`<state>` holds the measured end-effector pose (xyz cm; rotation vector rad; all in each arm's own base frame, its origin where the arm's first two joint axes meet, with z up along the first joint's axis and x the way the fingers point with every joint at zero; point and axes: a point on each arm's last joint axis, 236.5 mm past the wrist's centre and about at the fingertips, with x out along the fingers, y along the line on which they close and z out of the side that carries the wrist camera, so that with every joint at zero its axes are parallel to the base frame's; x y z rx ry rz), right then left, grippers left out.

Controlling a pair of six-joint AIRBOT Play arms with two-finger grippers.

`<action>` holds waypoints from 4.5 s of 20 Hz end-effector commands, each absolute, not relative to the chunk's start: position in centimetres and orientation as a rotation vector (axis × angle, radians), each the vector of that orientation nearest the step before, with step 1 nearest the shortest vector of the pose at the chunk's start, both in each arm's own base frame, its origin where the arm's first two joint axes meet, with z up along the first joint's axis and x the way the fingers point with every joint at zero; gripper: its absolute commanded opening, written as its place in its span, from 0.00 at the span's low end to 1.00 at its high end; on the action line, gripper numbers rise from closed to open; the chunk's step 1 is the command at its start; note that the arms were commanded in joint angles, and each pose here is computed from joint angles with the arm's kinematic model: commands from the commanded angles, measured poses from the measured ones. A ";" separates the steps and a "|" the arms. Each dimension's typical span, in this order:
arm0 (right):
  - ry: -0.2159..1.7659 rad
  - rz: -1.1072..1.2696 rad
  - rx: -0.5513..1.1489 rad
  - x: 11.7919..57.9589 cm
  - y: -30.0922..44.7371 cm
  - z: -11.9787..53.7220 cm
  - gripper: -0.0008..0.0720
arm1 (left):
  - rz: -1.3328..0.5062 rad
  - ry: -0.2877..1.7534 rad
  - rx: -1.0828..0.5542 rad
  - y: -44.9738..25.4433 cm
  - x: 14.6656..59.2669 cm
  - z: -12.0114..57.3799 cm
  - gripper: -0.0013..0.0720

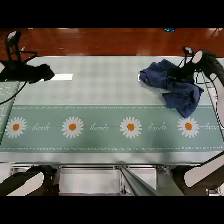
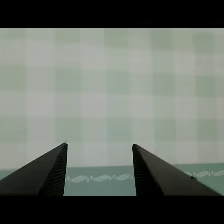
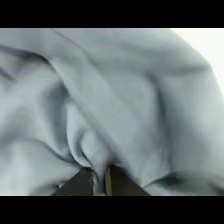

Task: Fold the shirts.

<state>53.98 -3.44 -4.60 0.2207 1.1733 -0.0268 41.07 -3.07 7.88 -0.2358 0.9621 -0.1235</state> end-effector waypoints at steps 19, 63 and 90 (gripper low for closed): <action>0.424 0.714 0.020 31.8 20.9 40.1 0.05 | -0.334 0.921 -0.448 -7.4 29.5 9.4 0.70; 1.399 0.304 0.872 15.9 14.9 -7.7 0.57 | -0.699 1.393 -0.765 -17.2 30.8 -5.7 0.03; 0.542 0.487 0.130 34.5 11.8 37.5 0.05 | -0.907 0.377 -0.434 -11.4 39.0 39.4 0.03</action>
